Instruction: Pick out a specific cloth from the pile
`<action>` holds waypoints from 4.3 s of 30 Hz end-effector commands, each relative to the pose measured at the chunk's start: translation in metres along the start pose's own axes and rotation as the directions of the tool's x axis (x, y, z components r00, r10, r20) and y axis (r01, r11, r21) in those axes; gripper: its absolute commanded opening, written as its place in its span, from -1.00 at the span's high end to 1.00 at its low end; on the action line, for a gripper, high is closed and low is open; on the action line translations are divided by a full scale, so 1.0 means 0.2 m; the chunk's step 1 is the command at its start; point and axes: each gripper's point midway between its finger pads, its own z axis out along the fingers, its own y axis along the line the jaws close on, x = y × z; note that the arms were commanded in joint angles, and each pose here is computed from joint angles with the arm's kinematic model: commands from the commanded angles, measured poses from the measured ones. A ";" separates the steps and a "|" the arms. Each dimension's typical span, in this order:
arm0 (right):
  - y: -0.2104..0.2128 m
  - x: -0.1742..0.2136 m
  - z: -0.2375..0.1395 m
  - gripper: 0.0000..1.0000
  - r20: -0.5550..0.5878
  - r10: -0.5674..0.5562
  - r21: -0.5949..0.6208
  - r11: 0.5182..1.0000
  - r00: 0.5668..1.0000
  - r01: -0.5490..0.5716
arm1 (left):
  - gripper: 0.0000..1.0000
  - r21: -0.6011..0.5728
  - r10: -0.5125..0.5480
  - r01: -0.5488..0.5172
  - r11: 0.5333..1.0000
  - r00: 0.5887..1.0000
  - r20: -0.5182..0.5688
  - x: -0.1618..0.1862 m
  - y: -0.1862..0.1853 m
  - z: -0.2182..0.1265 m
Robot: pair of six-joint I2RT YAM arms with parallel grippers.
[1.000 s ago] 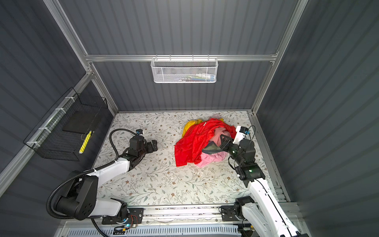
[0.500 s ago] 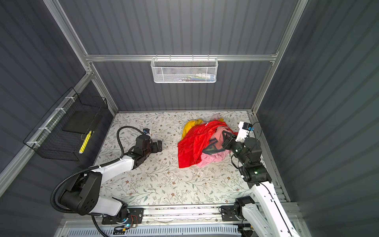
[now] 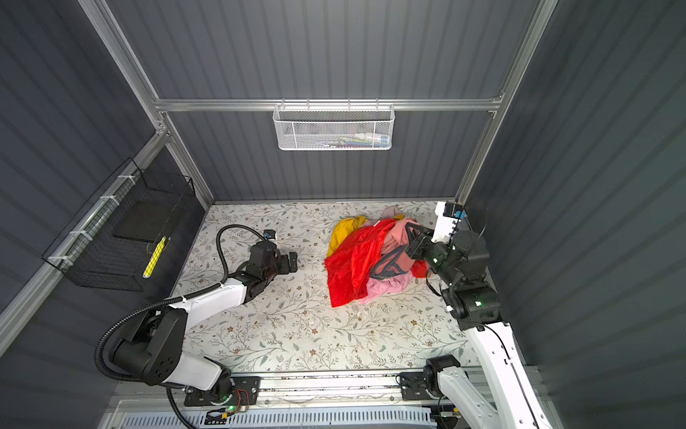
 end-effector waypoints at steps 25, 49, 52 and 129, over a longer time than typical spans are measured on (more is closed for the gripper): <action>-0.40 0.72 0.81 1.00 -0.577 0.003 0.150 0.983 0.817 0.102 | -1.00 0.069 -0.005 0.019 0.997 0.979 -0.203 0.15 -0.13 0.12; -0.43 0.44 0.42 -0.98 -0.447 -0.132 0.281 0.918 0.885 0.278 | -1.00 0.194 0.201 -0.199 0.961 0.980 0.011 -0.24 -0.52 -0.17; -0.47 0.45 0.27 -0.98 -0.431 -0.081 0.362 0.897 0.899 0.254 | -1.00 0.197 0.178 -0.178 0.964 0.984 0.018 -0.24 -0.52 -0.16; -0.06 0.29 -0.11 1.00 -0.237 -0.004 0.151 0.988 0.972 0.041 | -1.00 0.183 0.172 -0.177 0.967 0.984 0.045 -0.26 -0.49 -0.23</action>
